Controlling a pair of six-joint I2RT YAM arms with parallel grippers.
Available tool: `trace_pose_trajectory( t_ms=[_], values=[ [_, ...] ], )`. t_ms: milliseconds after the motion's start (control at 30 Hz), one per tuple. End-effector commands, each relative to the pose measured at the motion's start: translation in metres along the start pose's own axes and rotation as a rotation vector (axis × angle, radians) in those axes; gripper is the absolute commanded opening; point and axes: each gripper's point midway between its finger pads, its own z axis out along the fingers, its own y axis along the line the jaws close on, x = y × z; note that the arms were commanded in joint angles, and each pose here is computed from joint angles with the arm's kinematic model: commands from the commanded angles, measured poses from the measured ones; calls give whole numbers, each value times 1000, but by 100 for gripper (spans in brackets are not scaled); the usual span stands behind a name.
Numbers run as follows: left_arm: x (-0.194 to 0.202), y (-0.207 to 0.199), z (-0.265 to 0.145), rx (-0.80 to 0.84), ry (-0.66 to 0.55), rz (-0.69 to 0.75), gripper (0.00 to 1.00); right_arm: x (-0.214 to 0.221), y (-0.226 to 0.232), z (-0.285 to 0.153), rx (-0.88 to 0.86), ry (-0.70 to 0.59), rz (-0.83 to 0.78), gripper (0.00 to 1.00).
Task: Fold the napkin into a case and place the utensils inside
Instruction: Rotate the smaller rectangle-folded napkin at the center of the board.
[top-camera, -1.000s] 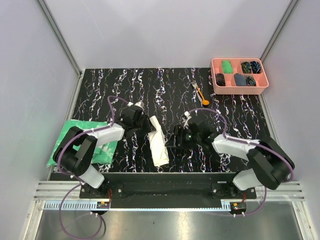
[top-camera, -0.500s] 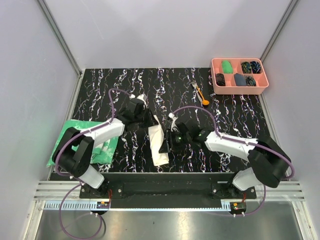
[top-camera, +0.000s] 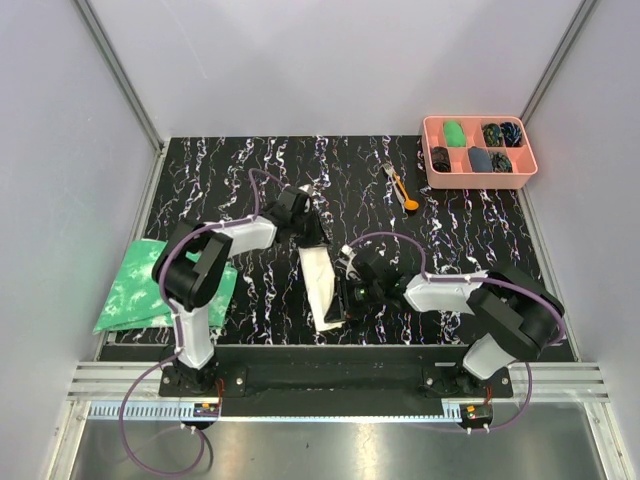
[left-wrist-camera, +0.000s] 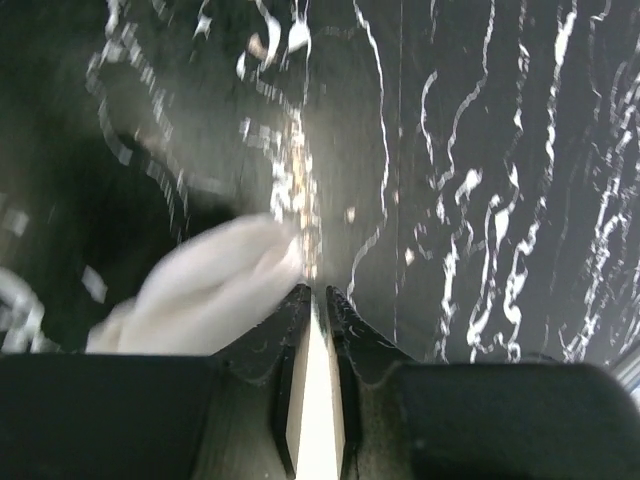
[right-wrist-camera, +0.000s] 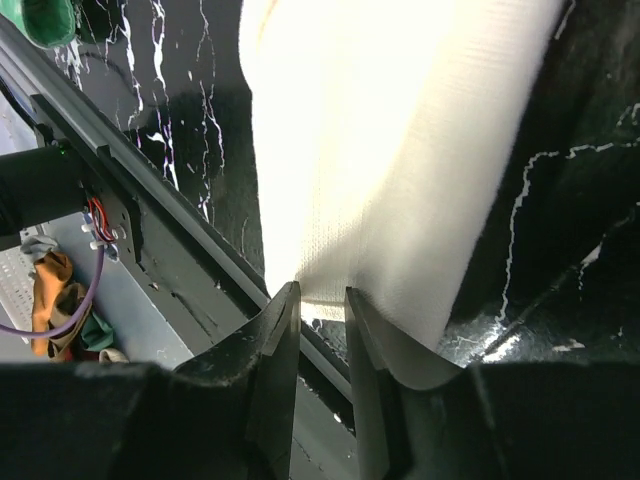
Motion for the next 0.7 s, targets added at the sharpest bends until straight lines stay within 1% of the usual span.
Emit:
trace_pose_trajectory(
  t_ms=[0, 100, 233, 267, 300, 400, 433, 467, 500, 533, 567, 600, 633, 667],
  values=[
    [-23, -8, 15, 35, -26, 57, 17, 4, -30, 1, 110, -29, -15, 34],
    [-27, 1, 20, 22, -21, 60, 17, 8, -53, 0, 170, -12, -17, 33],
    [-28, 16, 18, 9, -16, 44, 17, 0, -58, -5, 195, -30, -18, 33],
    [-32, 17, 14, 7, -24, 45, 17, -5, -58, -7, 199, -40, -20, 34],
    [-36, 18, 11, -6, -40, 52, 17, -1, -65, -9, 229, -14, -6, 34],
    [-50, 22, -4, -74, -81, 80, 18, -10, -83, -16, 295, 9, -31, 37],
    [-49, 27, -11, -112, -78, 65, 19, -21, -83, -19, 315, -5, -39, 37],
    [-60, 19, -26, -106, -132, 70, 20, -28, -92, -22, 347, -9, -34, 39],
    [-64, 14, -35, -102, -159, 67, 21, -31, -99, -27, 382, 0, -46, 40],
    [-61, 17, -42, -110, -174, 44, 26, -48, -97, -31, 403, -26, -49, 41],
    [-73, 7, -62, -98, -239, 45, 29, -51, -112, -40, 468, -8, -10, 43],
    [-70, 8, -71, -101, -246, 32, 31, -58, -114, -42, 479, -4, -17, 46],
    [-79, -2, -92, -79, -295, 31, 34, -79, -105, -45, 469, -30, -34, 48],
    [-80, -4, -101, -76, -311, 27, 36, -87, -118, -51, 512, -32, -12, 51]
  ],
)
